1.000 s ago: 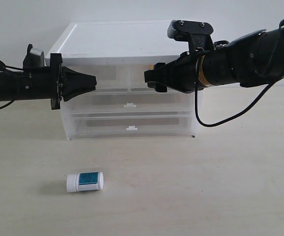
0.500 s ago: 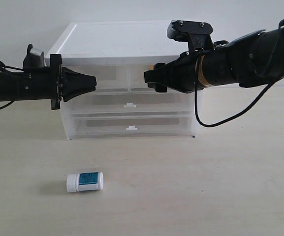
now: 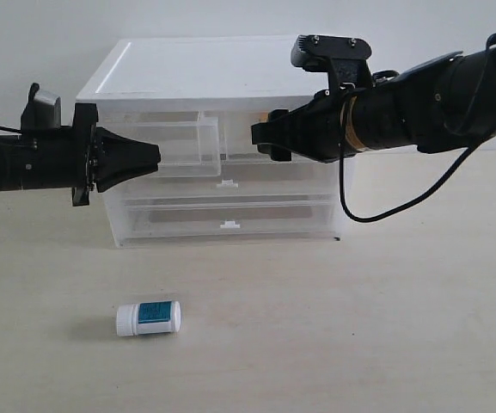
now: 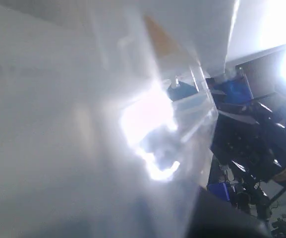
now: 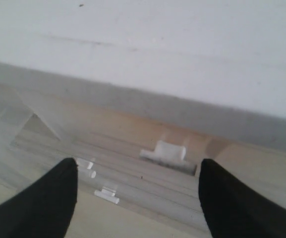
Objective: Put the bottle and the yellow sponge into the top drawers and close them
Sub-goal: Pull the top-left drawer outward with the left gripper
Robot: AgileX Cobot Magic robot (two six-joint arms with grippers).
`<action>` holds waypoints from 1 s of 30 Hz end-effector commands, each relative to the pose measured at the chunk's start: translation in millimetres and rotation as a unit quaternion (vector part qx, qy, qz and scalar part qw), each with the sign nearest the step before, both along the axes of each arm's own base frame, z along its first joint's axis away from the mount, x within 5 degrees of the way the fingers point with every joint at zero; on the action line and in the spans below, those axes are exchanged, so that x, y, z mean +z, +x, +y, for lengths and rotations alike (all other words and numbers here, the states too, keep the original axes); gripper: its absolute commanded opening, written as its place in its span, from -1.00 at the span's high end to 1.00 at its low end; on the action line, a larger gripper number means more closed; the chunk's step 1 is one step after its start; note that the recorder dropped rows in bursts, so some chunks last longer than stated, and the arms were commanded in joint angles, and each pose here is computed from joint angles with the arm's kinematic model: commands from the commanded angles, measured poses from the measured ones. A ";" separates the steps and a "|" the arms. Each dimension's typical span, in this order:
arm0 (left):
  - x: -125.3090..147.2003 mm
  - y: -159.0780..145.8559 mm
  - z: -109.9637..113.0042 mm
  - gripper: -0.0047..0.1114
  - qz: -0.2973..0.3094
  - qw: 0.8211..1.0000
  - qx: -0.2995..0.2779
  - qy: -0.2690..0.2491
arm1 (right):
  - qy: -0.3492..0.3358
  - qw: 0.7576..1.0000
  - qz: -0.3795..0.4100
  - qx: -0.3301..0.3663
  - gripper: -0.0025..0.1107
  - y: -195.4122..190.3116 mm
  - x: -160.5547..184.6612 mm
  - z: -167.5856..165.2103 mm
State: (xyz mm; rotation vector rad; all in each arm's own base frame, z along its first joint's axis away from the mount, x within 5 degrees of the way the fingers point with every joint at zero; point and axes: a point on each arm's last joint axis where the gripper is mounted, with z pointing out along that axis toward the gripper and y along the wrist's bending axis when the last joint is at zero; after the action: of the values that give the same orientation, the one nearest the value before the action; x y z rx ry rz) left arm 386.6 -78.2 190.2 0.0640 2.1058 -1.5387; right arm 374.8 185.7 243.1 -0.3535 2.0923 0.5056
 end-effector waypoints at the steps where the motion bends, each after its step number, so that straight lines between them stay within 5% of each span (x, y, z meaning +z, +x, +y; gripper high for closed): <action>1: 16.2 -20.6 -1.2 0.85 -0.032 0.999 -0.028 -0.023 | -0.019 0.998 -0.033 -0.048 -0.18 10.8 8.4 -11.1; 15: -11.7 -63.0 -1.7 0.85 -0.002 0.999 -0.032 -0.012 | -0.010 0.999 -0.025 -0.036 -0.18 9.4 8.1 -8.6; 30: -18.3 -69.6 -1.6 0.84 -0.004 0.999 -0.031 -0.008 | 0.007 1.000 -0.007 0.009 -0.18 3.9 6.6 -1.0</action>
State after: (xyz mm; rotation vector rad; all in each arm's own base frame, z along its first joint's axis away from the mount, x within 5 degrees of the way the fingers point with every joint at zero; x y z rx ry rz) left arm 321.3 -78.7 170.4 0.0790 2.1037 -1.5902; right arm 373.2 188.1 243.4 -0.3706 2.0973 0.5456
